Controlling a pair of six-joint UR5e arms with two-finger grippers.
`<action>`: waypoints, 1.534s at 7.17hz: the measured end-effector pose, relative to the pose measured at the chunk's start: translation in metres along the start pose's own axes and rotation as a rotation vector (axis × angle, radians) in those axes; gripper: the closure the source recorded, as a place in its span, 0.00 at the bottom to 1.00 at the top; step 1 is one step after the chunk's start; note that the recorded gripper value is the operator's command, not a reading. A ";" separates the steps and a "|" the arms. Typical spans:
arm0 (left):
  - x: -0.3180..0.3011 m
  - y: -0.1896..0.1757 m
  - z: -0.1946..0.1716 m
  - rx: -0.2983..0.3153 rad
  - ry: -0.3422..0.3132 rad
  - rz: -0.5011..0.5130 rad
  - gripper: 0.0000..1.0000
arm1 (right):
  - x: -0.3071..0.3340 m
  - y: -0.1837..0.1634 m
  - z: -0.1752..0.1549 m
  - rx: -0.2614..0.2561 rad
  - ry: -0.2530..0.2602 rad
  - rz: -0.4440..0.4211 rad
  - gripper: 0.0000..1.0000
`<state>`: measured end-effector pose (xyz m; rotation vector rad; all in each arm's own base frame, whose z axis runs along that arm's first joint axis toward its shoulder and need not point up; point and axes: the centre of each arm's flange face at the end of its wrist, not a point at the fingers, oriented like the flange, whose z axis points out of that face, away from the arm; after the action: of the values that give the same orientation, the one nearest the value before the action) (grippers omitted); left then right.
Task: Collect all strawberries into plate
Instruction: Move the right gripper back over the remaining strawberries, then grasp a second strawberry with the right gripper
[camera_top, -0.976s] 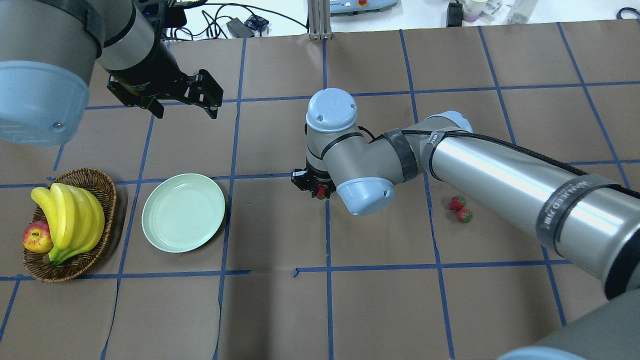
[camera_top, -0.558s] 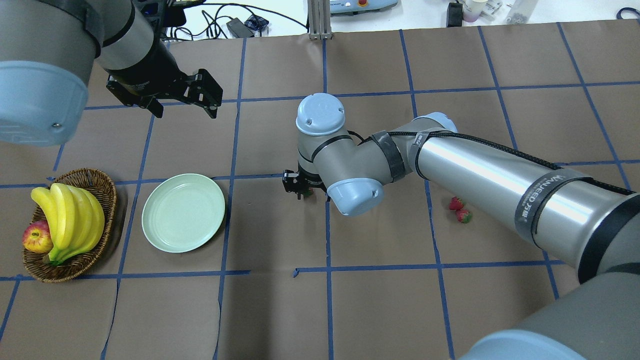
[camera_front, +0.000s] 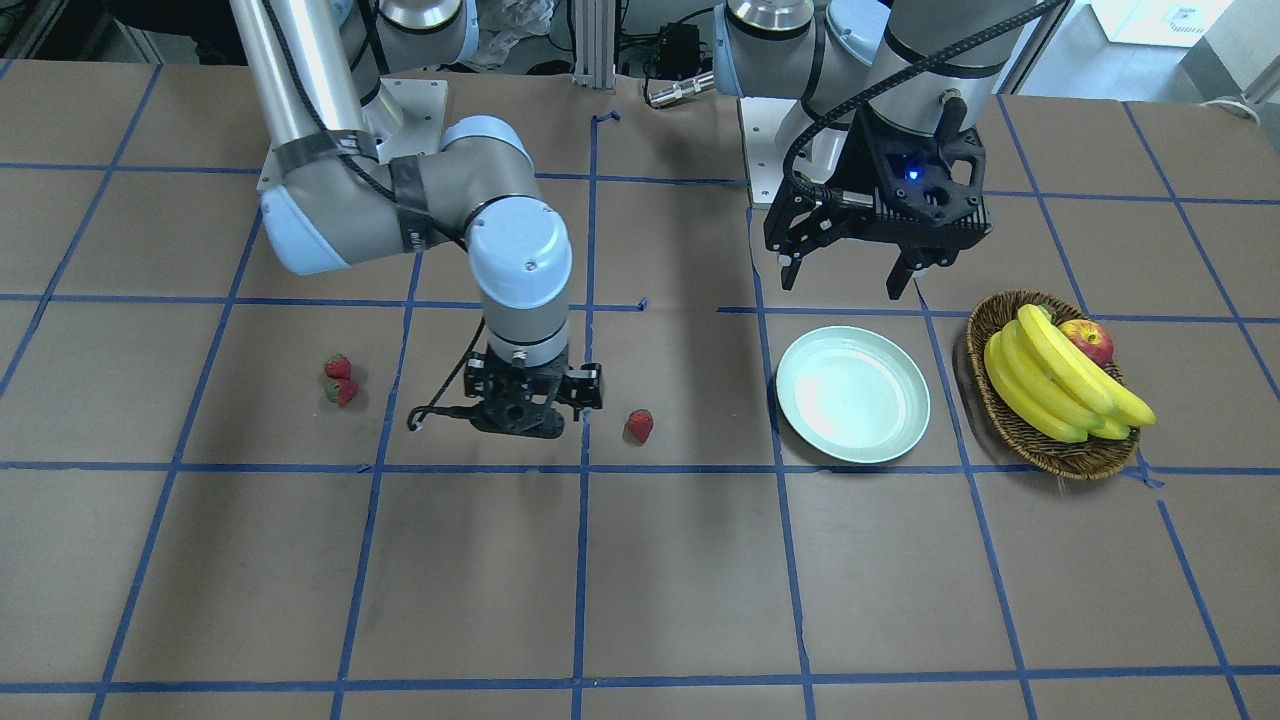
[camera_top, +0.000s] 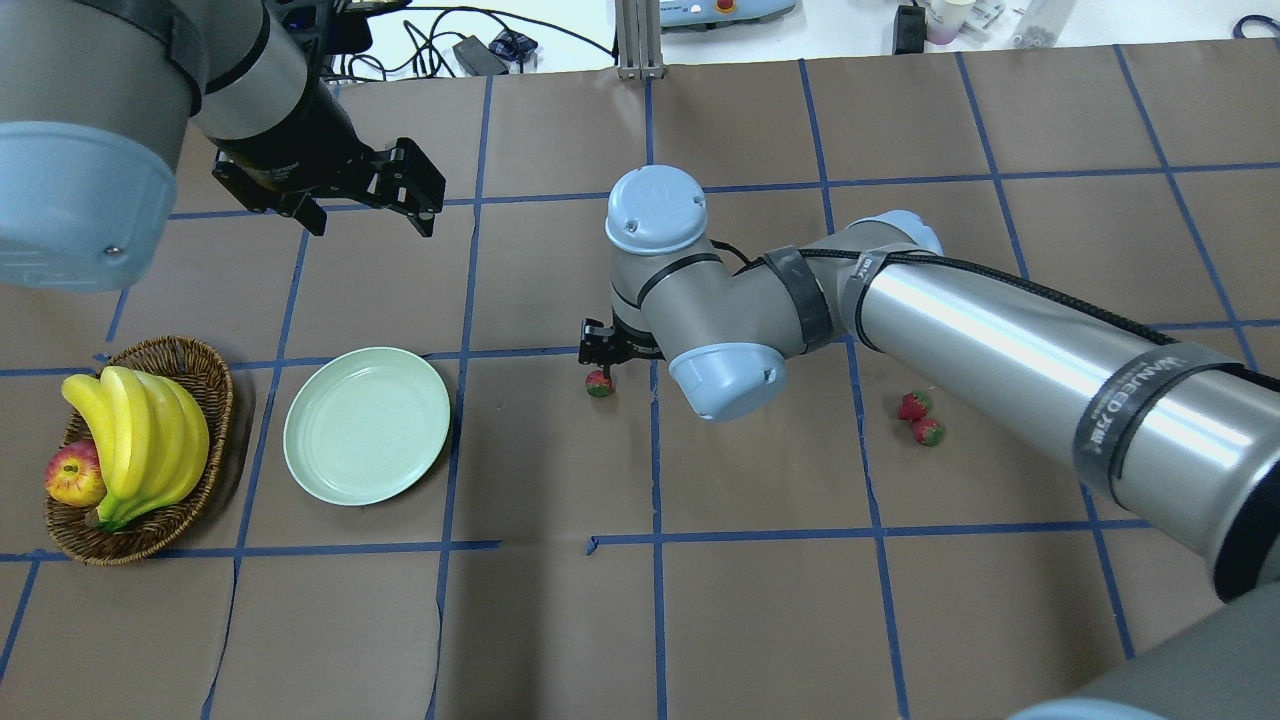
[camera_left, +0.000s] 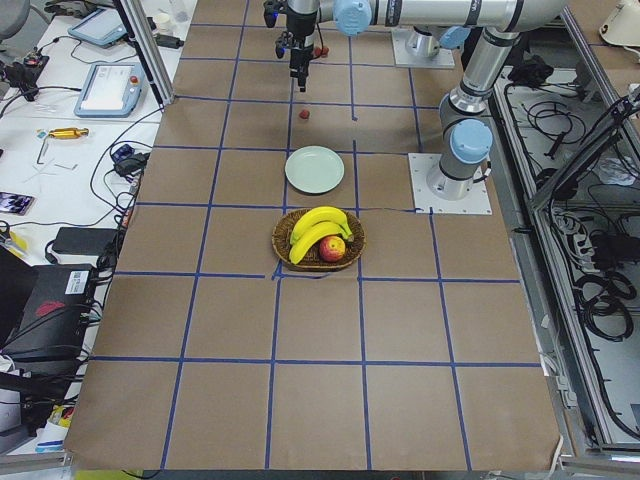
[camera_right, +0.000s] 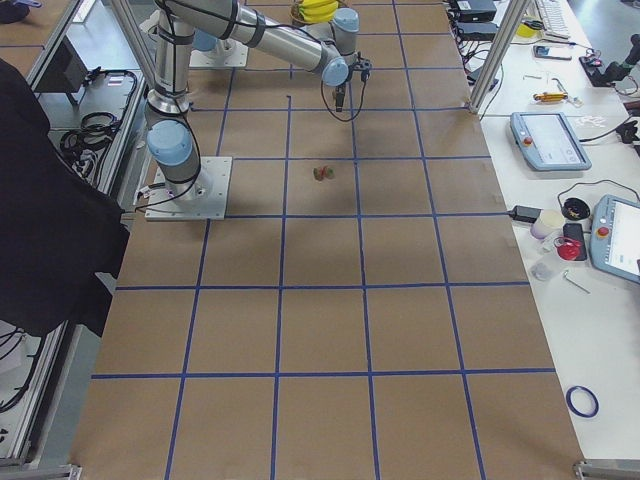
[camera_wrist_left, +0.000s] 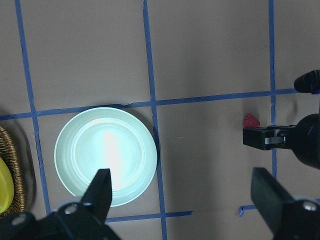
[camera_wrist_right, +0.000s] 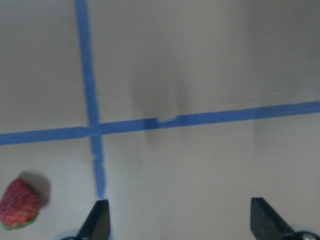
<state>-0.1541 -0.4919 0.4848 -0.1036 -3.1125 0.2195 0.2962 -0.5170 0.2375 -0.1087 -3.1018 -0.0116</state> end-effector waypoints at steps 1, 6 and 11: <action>0.000 0.000 0.000 0.000 -0.001 0.000 0.00 | 0.048 -0.017 -0.016 -0.005 0.018 -0.052 0.00; 0.000 -0.001 0.004 -0.007 0.001 0.000 0.00 | 0.212 -0.024 0.012 -0.124 0.011 -0.143 0.00; 0.001 -0.001 0.005 -0.011 0.002 0.001 0.00 | 0.222 0.013 0.066 -0.219 -0.014 -0.150 0.20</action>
<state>-0.1551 -0.4938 0.4797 -0.1051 -3.1117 0.2017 0.0732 -0.4875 0.1798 0.1184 -3.1032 -0.3564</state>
